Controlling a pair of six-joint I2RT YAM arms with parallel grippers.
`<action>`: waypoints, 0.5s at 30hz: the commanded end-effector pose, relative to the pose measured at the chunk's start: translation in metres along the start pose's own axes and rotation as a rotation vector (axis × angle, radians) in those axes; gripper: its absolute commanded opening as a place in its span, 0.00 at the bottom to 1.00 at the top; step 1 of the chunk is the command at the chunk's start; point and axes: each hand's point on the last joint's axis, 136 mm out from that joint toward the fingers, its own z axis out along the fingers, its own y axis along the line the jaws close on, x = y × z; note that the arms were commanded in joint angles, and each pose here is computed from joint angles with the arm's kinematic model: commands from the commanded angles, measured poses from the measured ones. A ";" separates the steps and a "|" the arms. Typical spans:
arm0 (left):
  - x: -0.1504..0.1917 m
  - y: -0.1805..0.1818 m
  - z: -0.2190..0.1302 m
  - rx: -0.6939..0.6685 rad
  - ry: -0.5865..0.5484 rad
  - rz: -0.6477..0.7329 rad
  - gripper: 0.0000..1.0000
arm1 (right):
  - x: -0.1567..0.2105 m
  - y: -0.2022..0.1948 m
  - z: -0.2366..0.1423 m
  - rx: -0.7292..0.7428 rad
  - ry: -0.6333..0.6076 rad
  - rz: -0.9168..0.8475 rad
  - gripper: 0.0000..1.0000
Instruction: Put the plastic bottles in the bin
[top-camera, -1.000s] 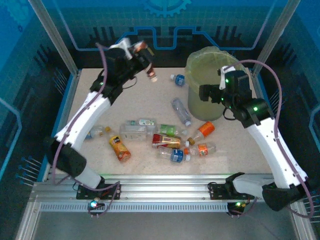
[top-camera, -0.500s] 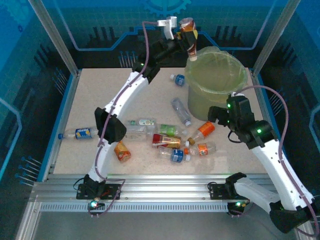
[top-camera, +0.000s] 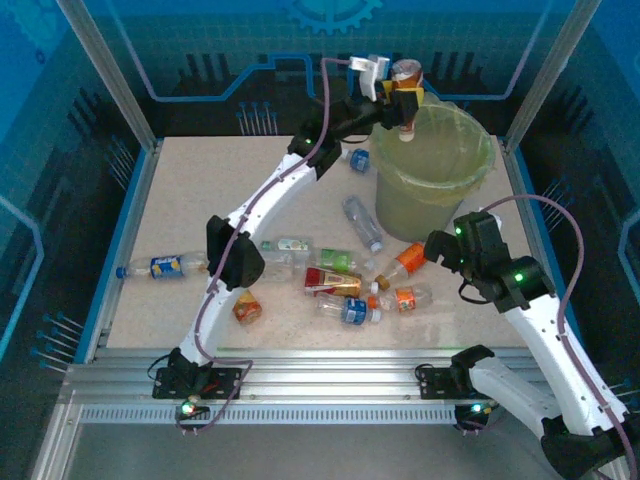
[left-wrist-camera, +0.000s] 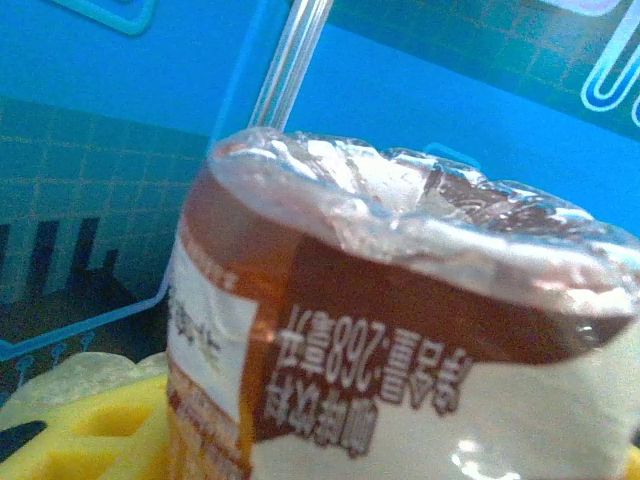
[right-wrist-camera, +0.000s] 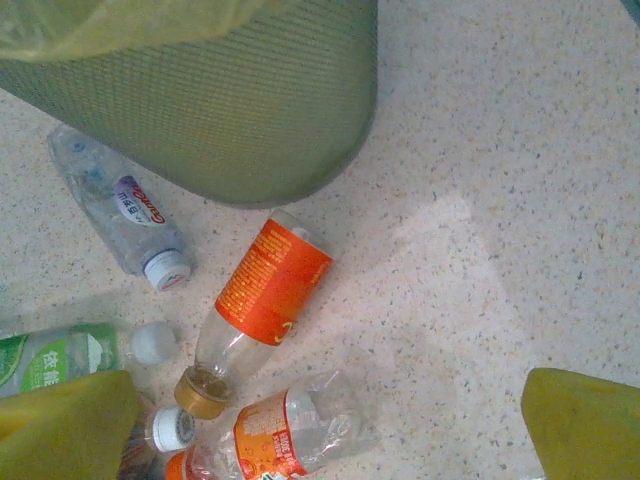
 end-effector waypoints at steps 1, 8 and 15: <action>0.033 0.005 0.009 0.022 0.049 0.029 0.42 | 0.022 -0.010 0.006 0.021 0.079 0.085 1.00; 0.081 0.009 0.018 0.005 0.149 0.068 0.47 | 0.052 -0.009 0.019 -0.003 0.181 0.135 1.00; 0.104 0.022 0.021 -0.017 0.189 0.055 0.56 | 0.082 -0.009 0.031 -0.035 0.274 0.187 1.00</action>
